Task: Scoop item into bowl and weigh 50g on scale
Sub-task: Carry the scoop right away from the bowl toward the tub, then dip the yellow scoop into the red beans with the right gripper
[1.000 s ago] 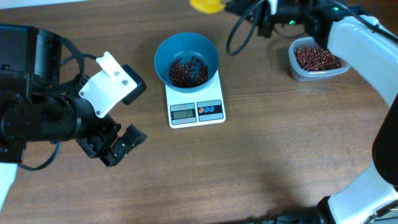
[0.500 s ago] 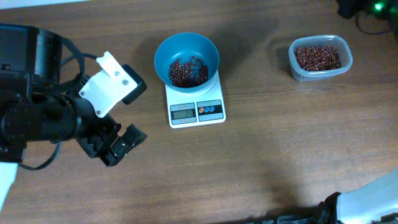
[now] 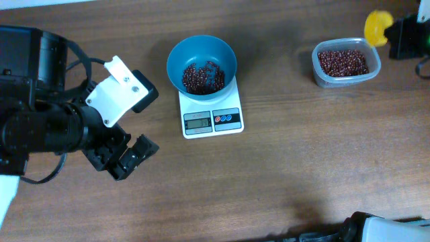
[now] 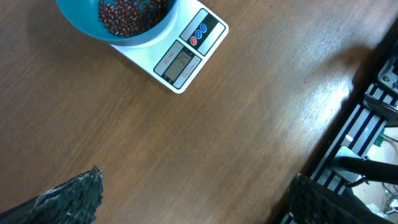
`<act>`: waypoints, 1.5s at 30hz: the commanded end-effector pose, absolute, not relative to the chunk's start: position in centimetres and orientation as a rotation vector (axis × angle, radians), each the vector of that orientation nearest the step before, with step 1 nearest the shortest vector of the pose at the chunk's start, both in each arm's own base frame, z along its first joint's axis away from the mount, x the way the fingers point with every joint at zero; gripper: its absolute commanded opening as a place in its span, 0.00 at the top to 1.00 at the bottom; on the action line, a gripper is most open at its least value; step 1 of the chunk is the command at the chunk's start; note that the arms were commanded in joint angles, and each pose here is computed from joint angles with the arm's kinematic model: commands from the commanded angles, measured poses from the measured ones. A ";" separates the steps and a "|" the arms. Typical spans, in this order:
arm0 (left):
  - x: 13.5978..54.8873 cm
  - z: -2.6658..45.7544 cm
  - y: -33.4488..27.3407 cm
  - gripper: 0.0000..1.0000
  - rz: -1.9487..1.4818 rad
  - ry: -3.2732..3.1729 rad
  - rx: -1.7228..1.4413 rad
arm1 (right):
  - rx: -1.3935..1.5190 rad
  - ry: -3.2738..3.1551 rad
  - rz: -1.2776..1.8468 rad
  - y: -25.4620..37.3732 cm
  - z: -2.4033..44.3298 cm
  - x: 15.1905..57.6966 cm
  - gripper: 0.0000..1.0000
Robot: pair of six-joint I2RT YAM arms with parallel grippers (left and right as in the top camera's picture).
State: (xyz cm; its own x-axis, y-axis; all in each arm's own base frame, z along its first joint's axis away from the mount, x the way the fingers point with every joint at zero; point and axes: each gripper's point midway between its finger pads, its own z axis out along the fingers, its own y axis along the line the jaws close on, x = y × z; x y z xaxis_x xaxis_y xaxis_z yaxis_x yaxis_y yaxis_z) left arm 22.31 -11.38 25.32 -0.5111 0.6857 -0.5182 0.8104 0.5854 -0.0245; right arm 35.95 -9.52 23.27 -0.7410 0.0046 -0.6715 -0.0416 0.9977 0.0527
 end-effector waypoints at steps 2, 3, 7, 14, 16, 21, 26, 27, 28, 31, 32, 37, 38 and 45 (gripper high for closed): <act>22.2 25.3 -11.5 0.01 -0.364 2.340 1.225 | 0.040 2.479 0.174 -9.2 20.8 36.1 0.96; 22.2 25.3 -11.5 0.01 -0.364 2.340 1.225 | 0.045 2.500 0.193 -9.3 19.9 36.4 0.96; 22.2 25.3 -11.5 0.01 -0.365 2.339 1.226 | 0.074 2.594 0.250 -9.6 15.8 37.2 0.96; 22.2 25.3 -11.5 0.01 -0.364 2.340 1.225 | 0.083 2.640 0.280 -10.6 10.6 39.9 0.96; 22.2 25.3 -11.5 0.01 -0.365 2.339 1.226 | 0.068 2.633 0.278 -10.3 10.5 40.3 0.96; 22.2 25.3 -11.5 0.01 -0.364 2.340 1.226 | -0.015 2.627 0.305 -7.8 10.6 41.1 0.96; 22.2 25.3 -11.5 0.01 -0.365 2.339 1.226 | -0.096 2.656 0.383 -4.6 10.4 40.6 0.96; 22.2 25.3 -11.5 0.01 -0.364 2.340 1.226 | -0.108 2.642 0.424 -4.0 10.6 40.7 0.96; 22.2 25.3 -11.5 0.01 -0.365 2.340 1.226 | -0.115 2.628 0.462 -3.5 10.8 40.8 0.96; 22.2 25.3 -11.5 0.01 -0.365 2.340 1.226 | -0.031 2.626 0.470 -4.3 10.9 40.9 0.96; 22.2 25.3 -11.5 0.01 -0.365 2.339 1.226 | 0.022 2.623 0.479 -4.8 11.0 40.9 0.96; 22.2 25.3 -11.5 0.01 -0.365 2.339 1.226 | 0.258 2.571 0.591 -7.5 11.6 40.5 0.96; 22.2 25.3 -11.5 0.01 -0.365 2.340 1.226 | 0.281 2.543 0.636 -8.0 12.0 40.3 0.96; 22.2 25.3 -11.5 0.01 -0.365 2.340 1.226 | 0.361 2.403 0.829 -9.9 14.0 39.7 0.96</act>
